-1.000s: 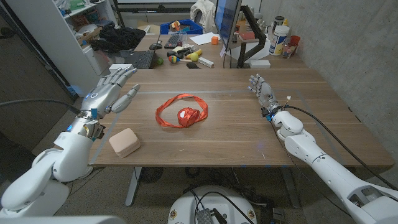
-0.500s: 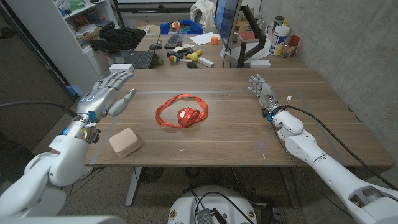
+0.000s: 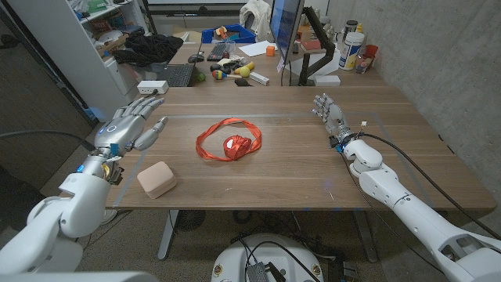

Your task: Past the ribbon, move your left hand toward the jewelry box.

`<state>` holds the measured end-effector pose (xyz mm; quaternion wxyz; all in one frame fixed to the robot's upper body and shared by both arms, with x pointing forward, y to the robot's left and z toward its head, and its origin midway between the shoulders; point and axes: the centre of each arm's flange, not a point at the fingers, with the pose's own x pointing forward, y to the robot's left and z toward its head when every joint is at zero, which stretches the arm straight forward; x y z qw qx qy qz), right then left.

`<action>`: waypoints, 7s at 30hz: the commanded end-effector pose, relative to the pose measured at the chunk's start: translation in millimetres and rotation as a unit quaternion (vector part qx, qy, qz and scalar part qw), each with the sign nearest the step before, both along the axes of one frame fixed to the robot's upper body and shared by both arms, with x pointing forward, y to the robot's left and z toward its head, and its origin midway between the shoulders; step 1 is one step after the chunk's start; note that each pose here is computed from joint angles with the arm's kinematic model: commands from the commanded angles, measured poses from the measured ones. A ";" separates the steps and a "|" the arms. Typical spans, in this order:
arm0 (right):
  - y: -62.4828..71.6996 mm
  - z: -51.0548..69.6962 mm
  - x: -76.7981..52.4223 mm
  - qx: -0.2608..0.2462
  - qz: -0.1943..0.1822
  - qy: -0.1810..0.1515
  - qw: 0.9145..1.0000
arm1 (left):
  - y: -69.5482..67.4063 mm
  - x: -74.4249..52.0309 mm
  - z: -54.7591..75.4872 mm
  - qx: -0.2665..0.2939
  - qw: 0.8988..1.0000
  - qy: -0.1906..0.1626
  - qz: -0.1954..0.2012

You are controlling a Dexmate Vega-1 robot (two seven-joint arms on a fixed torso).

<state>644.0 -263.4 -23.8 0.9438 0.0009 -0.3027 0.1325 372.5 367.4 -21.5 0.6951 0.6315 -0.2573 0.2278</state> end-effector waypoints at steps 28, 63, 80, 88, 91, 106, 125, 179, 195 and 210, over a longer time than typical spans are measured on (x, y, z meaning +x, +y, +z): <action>3.1 -2.7 1.1 -0.006 -0.001 0.005 1.000 | 17.8 7.2 -14.9 -0.026 0.997 0.064 0.031; 2.8 -4.7 5.3 -0.008 0.001 0.009 1.000 | 15.1 22.2 -28.2 -0.027 0.993 0.114 0.033; 3.0 -6.3 6.5 -0.008 -0.001 0.010 1.000 | 17.1 28.7 -33.2 -0.028 0.989 0.141 0.035; 5.1 -6.2 7.5 -0.009 -0.001 0.011 1.000 | 18.7 31.0 -36.5 -0.030 0.987 0.151 0.035; 6.4 -5.7 8.3 -0.010 -0.001 0.012 1.000 | 19.7 31.7 -37.2 -0.030 0.987 0.154 0.036; 14.9 -6.4 11.5 -0.009 0.000 0.013 1.000 | 25.5 36.6 -37.9 -0.027 0.985 0.170 0.032; 24.3 -6.4 7.6 -0.006 -0.006 0.012 1.000 | 35.6 43.2 -37.4 -0.021 0.983 0.183 0.025; 34.5 -6.9 7.7 -0.011 -0.008 0.009 1.000 | 47.0 47.3 -60.2 -0.032 0.972 0.232 0.033; 37.1 -6.0 13.9 -0.015 -0.007 0.014 1.000 | 50.3 55.1 -63.7 -0.036 0.966 0.252 0.035; 42.8 -5.1 18.6 -0.016 -0.004 0.016 1.000 | 53.4 59.8 -67.6 -0.037 0.962 0.267 0.034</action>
